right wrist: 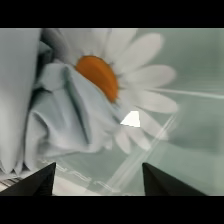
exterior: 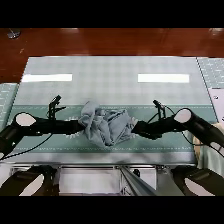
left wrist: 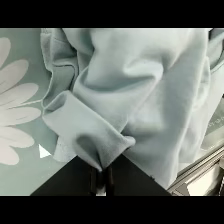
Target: Fold the shirts.
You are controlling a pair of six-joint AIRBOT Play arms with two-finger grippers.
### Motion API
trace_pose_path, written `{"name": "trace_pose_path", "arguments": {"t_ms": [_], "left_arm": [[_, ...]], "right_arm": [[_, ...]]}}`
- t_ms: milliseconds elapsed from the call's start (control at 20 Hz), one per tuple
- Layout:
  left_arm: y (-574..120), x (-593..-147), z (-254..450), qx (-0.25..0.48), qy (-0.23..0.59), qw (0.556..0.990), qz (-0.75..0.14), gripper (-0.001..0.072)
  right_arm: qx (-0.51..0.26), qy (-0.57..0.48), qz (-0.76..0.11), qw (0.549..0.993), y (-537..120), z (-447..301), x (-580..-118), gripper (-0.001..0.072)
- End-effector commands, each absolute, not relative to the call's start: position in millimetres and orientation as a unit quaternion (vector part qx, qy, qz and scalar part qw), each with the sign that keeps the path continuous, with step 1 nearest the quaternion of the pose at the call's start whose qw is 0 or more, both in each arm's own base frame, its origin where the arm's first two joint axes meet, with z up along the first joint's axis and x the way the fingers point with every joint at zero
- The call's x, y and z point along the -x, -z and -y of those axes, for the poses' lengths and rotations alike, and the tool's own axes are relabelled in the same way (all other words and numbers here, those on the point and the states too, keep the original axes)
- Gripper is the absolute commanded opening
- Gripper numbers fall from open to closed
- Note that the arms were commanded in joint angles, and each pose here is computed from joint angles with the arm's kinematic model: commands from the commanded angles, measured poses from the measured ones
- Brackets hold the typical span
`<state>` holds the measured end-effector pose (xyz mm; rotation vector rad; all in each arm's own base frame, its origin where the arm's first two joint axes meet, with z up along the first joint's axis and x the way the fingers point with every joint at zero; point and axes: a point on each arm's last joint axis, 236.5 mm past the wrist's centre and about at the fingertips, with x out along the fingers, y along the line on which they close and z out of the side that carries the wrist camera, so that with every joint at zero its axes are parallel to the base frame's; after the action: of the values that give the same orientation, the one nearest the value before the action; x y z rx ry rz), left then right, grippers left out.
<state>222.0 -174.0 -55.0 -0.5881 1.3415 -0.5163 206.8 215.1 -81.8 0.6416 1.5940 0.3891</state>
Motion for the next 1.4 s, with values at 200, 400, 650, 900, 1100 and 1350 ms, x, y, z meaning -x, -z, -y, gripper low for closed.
{"name": "trace_pose_path", "arguments": {"t_ms": [200,400,650,900,1100,1350], "left_arm": [[49.6,-226.1,176.7,0.269,0.239,0.716,-0.599,0.0035],[-10.5,-267.6,164.6,0.264,0.258,0.761,-0.533,0.0036],[-221.4,-352.6,127.4,0.249,0.277,0.879,-0.297,0.0035],[-416.1,-315.3,128.1,0.145,0.319,0.931,-0.103,0.0035],[-458.9,-250.7,145.4,0.072,0.349,0.931,-0.075,0.0035],[-388.1,-198.6,149.0,0.024,0.355,0.910,-0.212,0.0035]], "right_arm": [[-0.286,-0.196,-0.703,0.621,99.7,-278.1,-234.7,0.0073],[-0.218,-0.284,-0.653,0.667,25.7,-277.1,-279.3,0.0021],[-0.173,-0.275,-0.415,0.850,-218.7,-202.6,-399.3,0.0020],[-0.076,-0.323,-0.239,0.913,-412.0,-179.8,-327.5,0.0020],[-0.024,-0.335,-0.181,0.924,-451.8,-162.3,-240.6,0.0021],[-0.010,-0.321,-0.160,0.933,-454.0,-143.9,-183.2,0.0021]]}}
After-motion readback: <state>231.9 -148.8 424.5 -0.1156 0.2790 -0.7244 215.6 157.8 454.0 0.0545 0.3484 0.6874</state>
